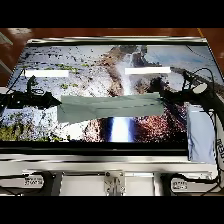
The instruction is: Fold the shirts.
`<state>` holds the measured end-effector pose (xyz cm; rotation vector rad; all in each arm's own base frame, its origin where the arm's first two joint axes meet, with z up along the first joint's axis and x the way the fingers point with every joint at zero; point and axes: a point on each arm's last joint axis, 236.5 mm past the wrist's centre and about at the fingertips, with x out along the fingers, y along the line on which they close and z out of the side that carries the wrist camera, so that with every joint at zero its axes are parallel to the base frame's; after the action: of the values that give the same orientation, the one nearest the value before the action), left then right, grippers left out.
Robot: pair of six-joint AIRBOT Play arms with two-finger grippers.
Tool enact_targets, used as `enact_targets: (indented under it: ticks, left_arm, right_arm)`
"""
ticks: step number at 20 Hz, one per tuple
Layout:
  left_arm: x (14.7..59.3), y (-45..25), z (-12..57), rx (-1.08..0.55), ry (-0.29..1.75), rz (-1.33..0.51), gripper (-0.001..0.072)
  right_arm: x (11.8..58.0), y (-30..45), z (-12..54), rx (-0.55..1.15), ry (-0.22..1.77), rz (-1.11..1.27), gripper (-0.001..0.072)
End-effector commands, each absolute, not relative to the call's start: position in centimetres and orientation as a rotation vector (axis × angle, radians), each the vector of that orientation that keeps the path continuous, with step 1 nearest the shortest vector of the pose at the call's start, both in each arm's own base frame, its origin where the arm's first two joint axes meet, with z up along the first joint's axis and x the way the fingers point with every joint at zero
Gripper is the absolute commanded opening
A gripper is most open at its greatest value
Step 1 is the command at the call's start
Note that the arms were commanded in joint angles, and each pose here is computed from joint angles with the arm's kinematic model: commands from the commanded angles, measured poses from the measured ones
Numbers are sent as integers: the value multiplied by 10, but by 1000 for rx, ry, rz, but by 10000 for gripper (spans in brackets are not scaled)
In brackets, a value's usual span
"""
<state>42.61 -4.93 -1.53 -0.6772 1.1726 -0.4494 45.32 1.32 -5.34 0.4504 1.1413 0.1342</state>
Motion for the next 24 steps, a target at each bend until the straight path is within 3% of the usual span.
enact_targets:
  ticks: [1,4,10,11,12,13,14,15,18,24]
  left_arm:
    - [465,-55,-19,-714,1152,-456,32]
    - [483,-55,-32,-740,1170,-445,31]
    - [478,-60,-71,-814,1272,-400,32]
    - [476,-62,-73,-819,1283,-402,47]
    - [475,-62,-73,-820,1287,-405,195]
    - [474,-62,-72,-839,1296,-394,433]
    - [473,-62,-70,-866,1311,-385,533]
    - [468,-64,-65,-868,1329,-407,532]
    - [459,-65,-44,-845,1372,-483,526]
    - [456,-77,0,-769,1334,-562,488]
  right_arm:
    - [464,18,-76,463,1159,108,74]
    - [476,7,-75,465,1110,58,74]
    - [479,5,-85,478,1111,38,75]
    - [478,5,-87,479,1117,37,76]
    - [478,5,-88,477,1118,38,88]
    - [479,4,-86,474,1111,38,137]
    - [480,5,-84,473,1112,43,404]
    - [481,6,-81,464,1111,54,635]
    - [481,-4,-72,396,1129,74,662]
    - [466,-8,-100,678,1233,33,662]
